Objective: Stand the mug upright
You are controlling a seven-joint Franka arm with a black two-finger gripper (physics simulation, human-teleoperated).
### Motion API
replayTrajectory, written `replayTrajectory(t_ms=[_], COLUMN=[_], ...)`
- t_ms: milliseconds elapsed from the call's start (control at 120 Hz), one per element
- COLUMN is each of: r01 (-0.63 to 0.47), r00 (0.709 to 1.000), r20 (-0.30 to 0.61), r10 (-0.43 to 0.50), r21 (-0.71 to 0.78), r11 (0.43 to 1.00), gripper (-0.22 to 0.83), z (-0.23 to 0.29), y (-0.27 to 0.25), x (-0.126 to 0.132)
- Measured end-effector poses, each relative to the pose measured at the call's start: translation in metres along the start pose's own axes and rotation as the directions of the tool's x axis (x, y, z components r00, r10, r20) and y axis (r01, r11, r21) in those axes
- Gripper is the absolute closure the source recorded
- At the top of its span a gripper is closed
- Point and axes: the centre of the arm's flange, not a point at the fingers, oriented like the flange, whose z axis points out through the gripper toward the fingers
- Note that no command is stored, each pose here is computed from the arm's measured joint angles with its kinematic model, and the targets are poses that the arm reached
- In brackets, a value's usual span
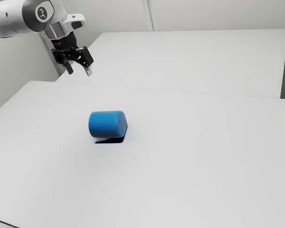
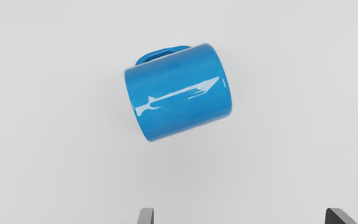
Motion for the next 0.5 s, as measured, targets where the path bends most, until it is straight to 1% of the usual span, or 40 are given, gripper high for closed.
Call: replayTrajectory(t_ms=[367, 442, 500], r01=[0.006, 0.011, 0.025], r00=[1.000, 1.000, 1.000], r20=[0.008, 0.012, 0.013], r10=[-0.006, -0.010, -0.024], r21=[-0.014, -0.043, -0.099], r11=[1.000, 0.999, 0.995], gripper=[0.00, 0.00, 0.00], z=[0.0009, 0.0026, 0.0040], y=[0.0002, 0.0003, -0.0072], x=[-0.0037, -0.0055, -0.0084])
